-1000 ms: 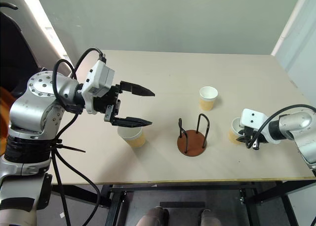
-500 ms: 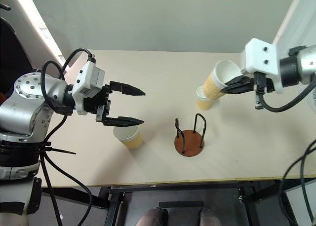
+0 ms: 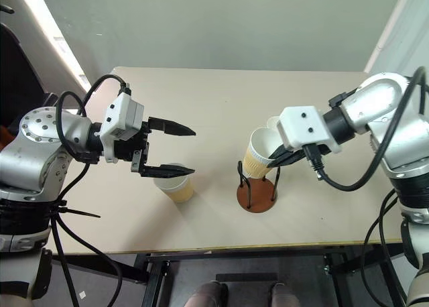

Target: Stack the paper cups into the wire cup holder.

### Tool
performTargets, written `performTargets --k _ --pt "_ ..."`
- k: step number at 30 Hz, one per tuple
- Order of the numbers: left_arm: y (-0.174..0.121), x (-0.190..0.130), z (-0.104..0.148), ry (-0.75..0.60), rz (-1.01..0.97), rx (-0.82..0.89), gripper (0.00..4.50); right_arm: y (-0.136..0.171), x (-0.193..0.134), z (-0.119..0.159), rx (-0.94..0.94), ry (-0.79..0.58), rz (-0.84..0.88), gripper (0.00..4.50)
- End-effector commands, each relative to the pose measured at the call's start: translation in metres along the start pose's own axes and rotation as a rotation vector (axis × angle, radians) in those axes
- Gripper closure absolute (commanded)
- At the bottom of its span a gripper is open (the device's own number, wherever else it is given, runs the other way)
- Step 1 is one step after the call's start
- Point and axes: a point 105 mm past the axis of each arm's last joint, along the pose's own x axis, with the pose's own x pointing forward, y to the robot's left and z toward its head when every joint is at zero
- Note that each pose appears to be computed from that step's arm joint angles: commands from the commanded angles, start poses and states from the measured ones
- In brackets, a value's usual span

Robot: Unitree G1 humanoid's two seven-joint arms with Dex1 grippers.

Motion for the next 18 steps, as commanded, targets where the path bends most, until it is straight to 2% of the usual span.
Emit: performTargets --k 1,9,12,14,16,18 --pt "0.000 -0.007 0.011 -0.009 0.022 0.045 0.00 -0.007 -0.001 -0.004 -0.022 0.048 -0.029 4.48" --pt "0.015 -0.008 0.007 0.027 0.120 0.064 0.00 -0.017 -0.008 -0.009 -0.025 0.075 -0.050 1.91" --pt "0.034 -0.008 0.002 0.055 0.239 0.081 0.00 -0.036 -0.018 -0.014 -0.015 0.089 -0.152 0.87" --pt "0.045 -0.007 0.000 0.072 0.304 0.086 0.00 -0.060 -0.023 -0.021 -0.009 0.106 -0.280 0.14" --pt "0.055 -0.006 -0.003 0.086 0.367 0.076 0.00 -0.085 -0.025 -0.039 0.023 0.158 -0.406 0.06" --pt "0.061 -0.004 -0.006 0.087 0.407 0.079 0.00 -0.101 -0.024 -0.061 -0.006 0.280 -0.486 0.06"
